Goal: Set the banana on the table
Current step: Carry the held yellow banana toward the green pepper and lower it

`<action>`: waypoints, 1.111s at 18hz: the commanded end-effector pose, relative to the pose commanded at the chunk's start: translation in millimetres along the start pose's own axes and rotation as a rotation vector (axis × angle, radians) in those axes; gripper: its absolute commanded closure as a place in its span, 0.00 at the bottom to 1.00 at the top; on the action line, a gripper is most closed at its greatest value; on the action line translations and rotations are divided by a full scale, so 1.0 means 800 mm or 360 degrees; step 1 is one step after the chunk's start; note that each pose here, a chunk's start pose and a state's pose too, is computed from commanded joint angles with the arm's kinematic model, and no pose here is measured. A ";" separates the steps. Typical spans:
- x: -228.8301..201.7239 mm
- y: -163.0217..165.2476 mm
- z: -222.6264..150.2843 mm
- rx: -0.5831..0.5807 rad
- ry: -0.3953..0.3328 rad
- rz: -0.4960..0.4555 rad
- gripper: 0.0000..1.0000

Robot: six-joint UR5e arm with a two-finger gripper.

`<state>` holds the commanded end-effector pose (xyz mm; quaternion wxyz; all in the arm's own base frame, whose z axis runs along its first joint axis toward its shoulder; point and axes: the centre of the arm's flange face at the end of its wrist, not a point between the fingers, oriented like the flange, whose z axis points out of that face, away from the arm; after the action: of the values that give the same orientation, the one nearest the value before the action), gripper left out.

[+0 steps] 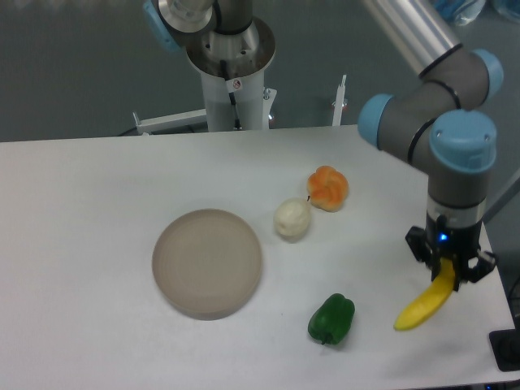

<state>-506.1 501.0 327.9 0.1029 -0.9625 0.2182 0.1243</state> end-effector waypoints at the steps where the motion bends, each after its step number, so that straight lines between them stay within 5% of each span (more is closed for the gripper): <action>1: 0.008 0.014 0.009 -0.0011 0.0033 0.0002 0.77; 12: 0.050 0.058 0.072 -0.0028 0.0205 -0.0075 0.77; 20: 0.084 0.068 0.106 -0.0054 0.0284 -0.0289 0.77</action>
<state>-487.7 447.7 220.6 0.0775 -0.9871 0.1362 0.0320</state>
